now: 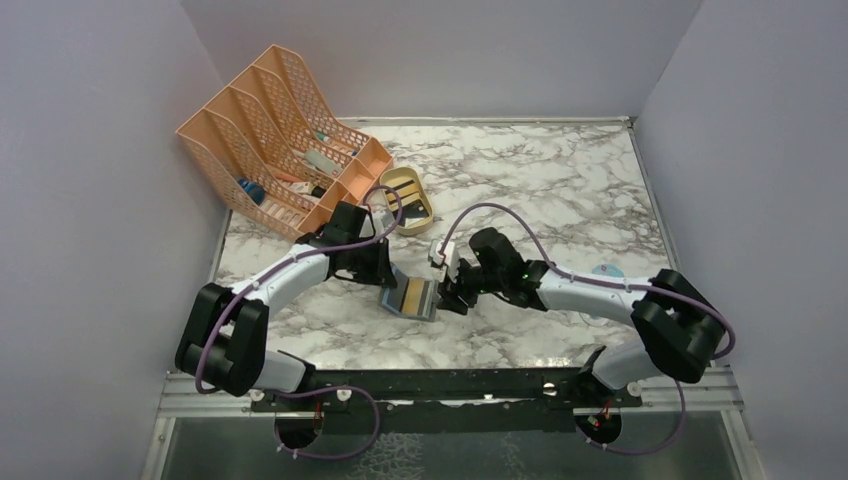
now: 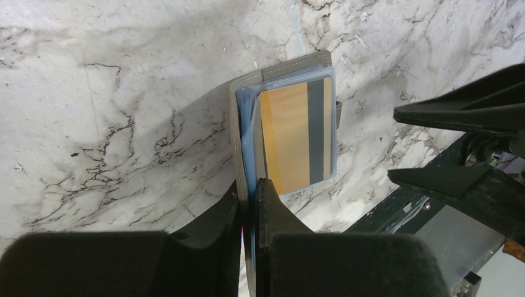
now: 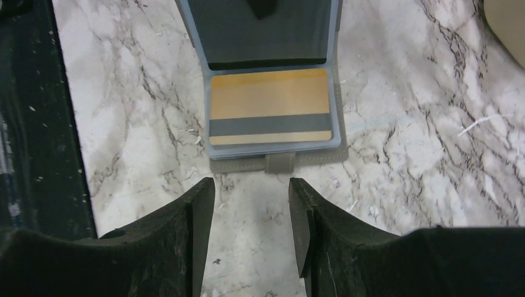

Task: Put the credit cards into the card holder
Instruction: Close the card holder at the center of the board.

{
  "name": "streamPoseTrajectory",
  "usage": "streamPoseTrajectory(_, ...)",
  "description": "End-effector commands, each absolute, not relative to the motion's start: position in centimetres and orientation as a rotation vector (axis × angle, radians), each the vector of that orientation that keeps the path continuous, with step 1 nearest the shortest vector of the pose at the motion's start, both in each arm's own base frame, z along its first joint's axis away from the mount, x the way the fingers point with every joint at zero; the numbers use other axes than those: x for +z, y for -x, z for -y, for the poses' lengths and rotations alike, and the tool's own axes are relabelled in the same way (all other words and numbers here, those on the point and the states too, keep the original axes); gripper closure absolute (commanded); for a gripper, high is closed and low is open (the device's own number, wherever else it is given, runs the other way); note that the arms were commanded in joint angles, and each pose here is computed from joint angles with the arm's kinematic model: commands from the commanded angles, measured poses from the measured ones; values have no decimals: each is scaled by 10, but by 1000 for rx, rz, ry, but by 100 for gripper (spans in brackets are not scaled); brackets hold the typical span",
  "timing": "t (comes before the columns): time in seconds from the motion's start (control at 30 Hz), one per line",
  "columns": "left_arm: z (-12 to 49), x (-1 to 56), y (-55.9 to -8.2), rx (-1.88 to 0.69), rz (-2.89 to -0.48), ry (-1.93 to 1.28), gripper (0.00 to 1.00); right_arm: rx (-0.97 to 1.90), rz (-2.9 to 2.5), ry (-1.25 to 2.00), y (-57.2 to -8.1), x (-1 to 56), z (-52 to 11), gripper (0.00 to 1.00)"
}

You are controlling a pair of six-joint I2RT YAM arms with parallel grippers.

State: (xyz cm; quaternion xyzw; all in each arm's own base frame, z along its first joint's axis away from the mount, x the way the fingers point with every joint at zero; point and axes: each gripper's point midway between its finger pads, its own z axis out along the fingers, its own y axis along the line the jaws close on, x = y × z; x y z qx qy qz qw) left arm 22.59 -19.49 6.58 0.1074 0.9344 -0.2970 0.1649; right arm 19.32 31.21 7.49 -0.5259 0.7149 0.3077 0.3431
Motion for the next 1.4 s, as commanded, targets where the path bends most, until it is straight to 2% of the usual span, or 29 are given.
streamPoseTrajectory(0.0, 201, 72, -223, -928, -2656, -349, 100, 781, -1617, 1495, -207, 82, -337, 51)
streamPoseTrajectory(0.47, 198, 64, -219, -931, -2673, -329, 100, 663, -1621, 1547, -209, 43, -346, 53)
streamPoseTrajectory(0.73, 191, 68, -224, -881, -2665, -324, 100, 574, -1655, 1513, -214, 51, -333, 53)
streamPoseTrajectory(0.97, 187, 66, -225, -863, -2671, -311, 100, 576, -1683, 1552, -214, 42, -336, 62)
streamPoseTrajectory(1.13, 182, 69, -229, -813, -2657, -293, 100, 593, -1667, 1596, -209, 41, -335, 55)
streamPoseTrajectory(1.37, 183, 67, -227, -830, -2667, -295, 100, 588, -1659, 1585, -211, 34, -347, 56)
